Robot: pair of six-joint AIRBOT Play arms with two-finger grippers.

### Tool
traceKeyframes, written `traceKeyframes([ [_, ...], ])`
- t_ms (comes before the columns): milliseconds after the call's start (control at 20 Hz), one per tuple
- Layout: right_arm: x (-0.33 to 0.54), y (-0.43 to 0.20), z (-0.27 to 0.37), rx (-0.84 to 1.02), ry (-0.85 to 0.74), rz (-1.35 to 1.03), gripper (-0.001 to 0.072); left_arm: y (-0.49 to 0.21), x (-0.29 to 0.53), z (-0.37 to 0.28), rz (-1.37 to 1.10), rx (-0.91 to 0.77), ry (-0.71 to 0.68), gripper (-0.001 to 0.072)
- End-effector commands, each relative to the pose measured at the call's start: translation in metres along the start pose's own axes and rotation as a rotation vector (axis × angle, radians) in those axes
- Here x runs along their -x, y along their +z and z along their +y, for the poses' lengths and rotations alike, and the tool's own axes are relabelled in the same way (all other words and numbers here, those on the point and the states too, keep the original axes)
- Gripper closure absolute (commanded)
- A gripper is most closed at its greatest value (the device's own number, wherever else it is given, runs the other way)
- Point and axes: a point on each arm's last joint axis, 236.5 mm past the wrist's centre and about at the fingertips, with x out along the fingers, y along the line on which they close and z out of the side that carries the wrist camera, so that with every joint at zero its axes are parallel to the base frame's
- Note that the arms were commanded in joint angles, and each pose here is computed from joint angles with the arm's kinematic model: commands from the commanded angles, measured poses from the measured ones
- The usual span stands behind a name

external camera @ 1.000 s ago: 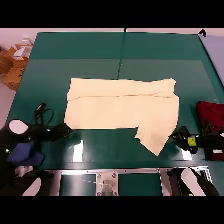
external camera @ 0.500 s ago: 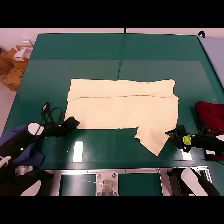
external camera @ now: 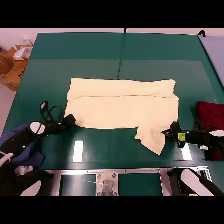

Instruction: Fold the shirts.

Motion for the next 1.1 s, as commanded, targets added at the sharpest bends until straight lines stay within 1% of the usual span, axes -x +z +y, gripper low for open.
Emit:
traceKeyframes([
  [0,0.012,-0.007,0.012,0.084,-0.006,0.068,0.0691,-0.002,0.008,-0.017,0.057,-0.129,-0.01,0.0685],
  [150,0.029,-0.005,0.029,0.102,0.002,0.101,0.0691,-0.005,0.021,-0.018,0.145,-0.235,0.053,0.0686],
  [350,0.046,-0.008,0.007,0.091,-0.136,0.146,0.0691,0.001,0.048,0.005,0.243,-0.379,0.238,0.0686],
  [450,0.056,-0.009,0.007,0.099,-0.163,0.165,0.0691,0.0,0.058,0.008,0.283,-0.409,0.273,0.0686],
  [550,0.068,-0.006,0.019,0.119,-0.155,0.162,0.0691,0.001,0.067,0.004,0.311,-0.446,0.278,0.0686],
  [650,0.086,0.006,0.039,0.148,-0.133,0.108,0.0691,0.013,0.074,-0.008,0.288,-0.468,0.274,0.0686],
  [800,0.103,0.026,0.088,0.196,-0.008,0.022,0.0691,0.037,0.079,-0.032,0.209,-0.509,0.234,0.0686],
  [1050,0.1,0.06,0.153,0.287,0.079,-0.031,0.0691,0.086,0.079,-0.076,0.038,-0.54,0.159,0.0686],
])
